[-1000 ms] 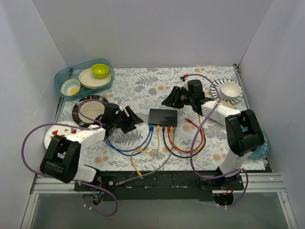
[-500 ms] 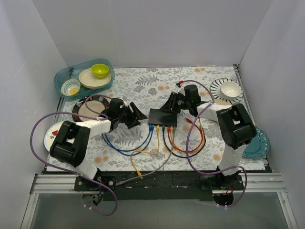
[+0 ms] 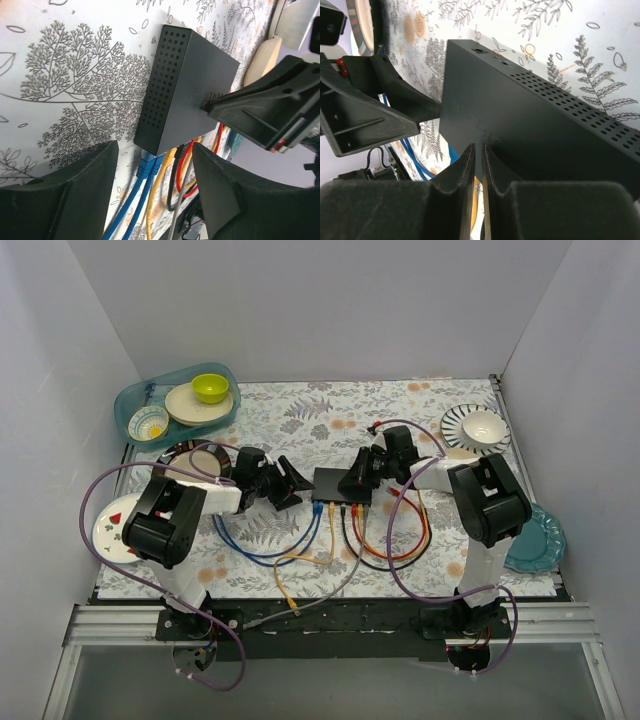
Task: Pull the plug from the switch port
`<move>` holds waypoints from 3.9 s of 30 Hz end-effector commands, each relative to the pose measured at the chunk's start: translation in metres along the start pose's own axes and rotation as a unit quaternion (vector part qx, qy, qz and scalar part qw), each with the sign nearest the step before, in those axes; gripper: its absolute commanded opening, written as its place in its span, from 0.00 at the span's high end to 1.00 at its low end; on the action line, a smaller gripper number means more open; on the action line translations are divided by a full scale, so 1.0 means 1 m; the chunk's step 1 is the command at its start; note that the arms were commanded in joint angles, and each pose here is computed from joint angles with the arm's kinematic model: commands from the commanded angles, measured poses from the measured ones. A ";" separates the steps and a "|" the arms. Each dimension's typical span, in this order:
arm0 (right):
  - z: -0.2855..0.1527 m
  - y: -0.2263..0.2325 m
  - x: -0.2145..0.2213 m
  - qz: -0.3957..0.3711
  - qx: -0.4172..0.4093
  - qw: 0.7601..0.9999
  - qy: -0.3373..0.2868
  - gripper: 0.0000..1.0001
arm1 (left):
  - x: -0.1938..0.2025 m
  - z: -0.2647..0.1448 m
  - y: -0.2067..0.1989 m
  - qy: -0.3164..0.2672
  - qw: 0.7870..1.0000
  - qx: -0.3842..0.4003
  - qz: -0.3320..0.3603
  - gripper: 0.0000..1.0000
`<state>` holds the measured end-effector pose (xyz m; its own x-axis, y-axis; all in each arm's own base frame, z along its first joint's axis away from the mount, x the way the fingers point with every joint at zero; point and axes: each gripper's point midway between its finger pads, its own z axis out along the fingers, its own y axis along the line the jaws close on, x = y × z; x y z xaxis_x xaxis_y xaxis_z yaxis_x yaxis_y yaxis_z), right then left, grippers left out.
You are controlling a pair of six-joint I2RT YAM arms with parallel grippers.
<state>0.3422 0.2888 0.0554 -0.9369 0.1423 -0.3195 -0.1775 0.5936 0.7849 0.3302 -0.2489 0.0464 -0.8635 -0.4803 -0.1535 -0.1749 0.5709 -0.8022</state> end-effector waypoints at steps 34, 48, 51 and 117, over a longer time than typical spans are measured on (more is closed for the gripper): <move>0.017 -0.023 0.033 0.055 -0.005 0.997 0.053 0.91 | 0.033 0.013 0.007 0.077 0.995 0.057 -0.024 0.64; 0.019 -0.025 0.033 0.053 0.000 0.997 0.060 0.92 | 0.036 0.017 0.011 0.086 0.994 0.059 -0.029 0.75; 0.019 -0.025 0.033 0.052 0.000 0.997 0.060 0.92 | 0.036 0.018 0.012 0.085 0.994 0.058 -0.029 0.80; 0.028 -0.040 0.040 0.060 0.018 0.995 0.081 0.95 | 0.027 -0.025 -0.065 0.042 0.994 0.089 0.053 0.53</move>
<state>0.3287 0.3095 0.0430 -0.9815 0.0690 -0.1786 -0.1251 0.4751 0.8710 0.3290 -0.2373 0.0961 -0.8226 -0.5189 -0.2325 -0.1410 0.5823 -0.8007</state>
